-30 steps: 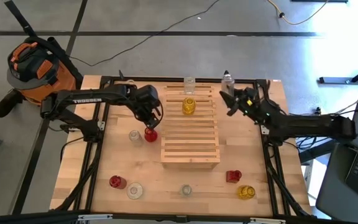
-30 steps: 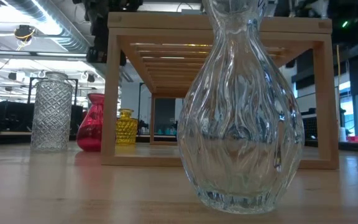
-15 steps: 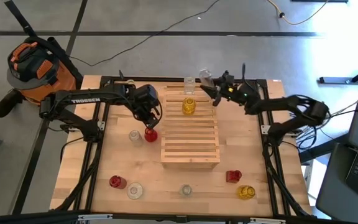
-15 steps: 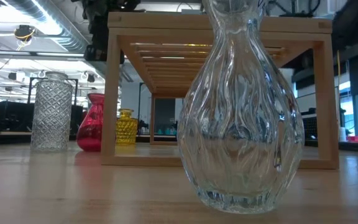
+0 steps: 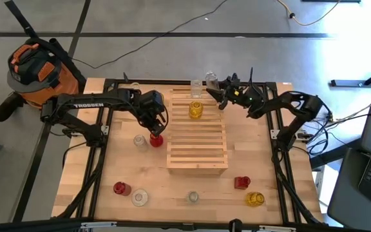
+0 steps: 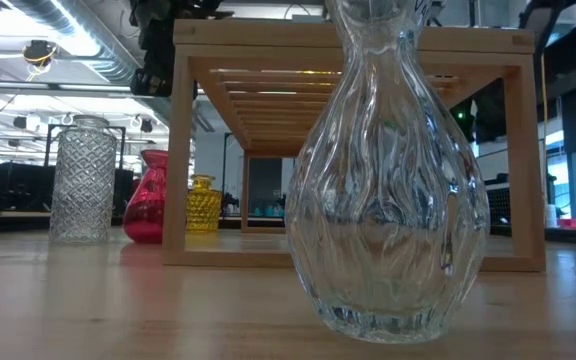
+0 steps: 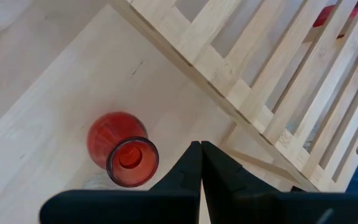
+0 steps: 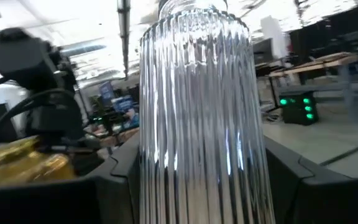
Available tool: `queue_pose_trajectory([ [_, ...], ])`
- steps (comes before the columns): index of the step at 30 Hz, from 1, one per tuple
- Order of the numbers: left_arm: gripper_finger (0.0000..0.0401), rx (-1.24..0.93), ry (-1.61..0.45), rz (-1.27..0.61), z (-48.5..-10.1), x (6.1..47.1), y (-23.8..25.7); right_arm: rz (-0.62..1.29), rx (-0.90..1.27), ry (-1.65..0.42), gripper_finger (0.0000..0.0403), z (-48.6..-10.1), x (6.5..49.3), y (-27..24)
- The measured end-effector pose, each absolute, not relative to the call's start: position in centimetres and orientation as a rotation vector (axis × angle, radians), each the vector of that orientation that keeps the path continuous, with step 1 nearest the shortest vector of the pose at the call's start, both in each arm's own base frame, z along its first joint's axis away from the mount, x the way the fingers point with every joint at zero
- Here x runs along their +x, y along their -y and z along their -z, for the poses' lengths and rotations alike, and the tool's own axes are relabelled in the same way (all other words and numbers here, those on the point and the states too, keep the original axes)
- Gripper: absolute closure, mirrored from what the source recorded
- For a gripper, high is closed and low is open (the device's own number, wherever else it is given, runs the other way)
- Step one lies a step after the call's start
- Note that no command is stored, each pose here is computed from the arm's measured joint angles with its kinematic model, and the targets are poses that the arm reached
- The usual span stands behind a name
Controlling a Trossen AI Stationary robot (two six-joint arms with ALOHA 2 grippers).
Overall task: Sort vases onto shelf
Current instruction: Align the transparent vase with the transparent vase on the shelf
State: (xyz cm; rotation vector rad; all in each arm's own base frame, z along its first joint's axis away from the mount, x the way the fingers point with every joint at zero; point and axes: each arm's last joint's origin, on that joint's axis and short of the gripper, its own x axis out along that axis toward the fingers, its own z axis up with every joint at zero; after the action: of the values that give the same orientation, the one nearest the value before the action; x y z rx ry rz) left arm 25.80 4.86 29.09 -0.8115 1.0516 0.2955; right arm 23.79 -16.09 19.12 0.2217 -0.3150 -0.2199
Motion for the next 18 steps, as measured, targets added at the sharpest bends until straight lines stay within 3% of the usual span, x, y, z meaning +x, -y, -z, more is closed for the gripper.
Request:
queue_pose_trajectory([
  [18,0.0401,-0.85,-1.062,-0.237,-29.1,25.8,-4.7,0.268,0.146,0.319,0.0211,-17.9,24.1,16.4],
])
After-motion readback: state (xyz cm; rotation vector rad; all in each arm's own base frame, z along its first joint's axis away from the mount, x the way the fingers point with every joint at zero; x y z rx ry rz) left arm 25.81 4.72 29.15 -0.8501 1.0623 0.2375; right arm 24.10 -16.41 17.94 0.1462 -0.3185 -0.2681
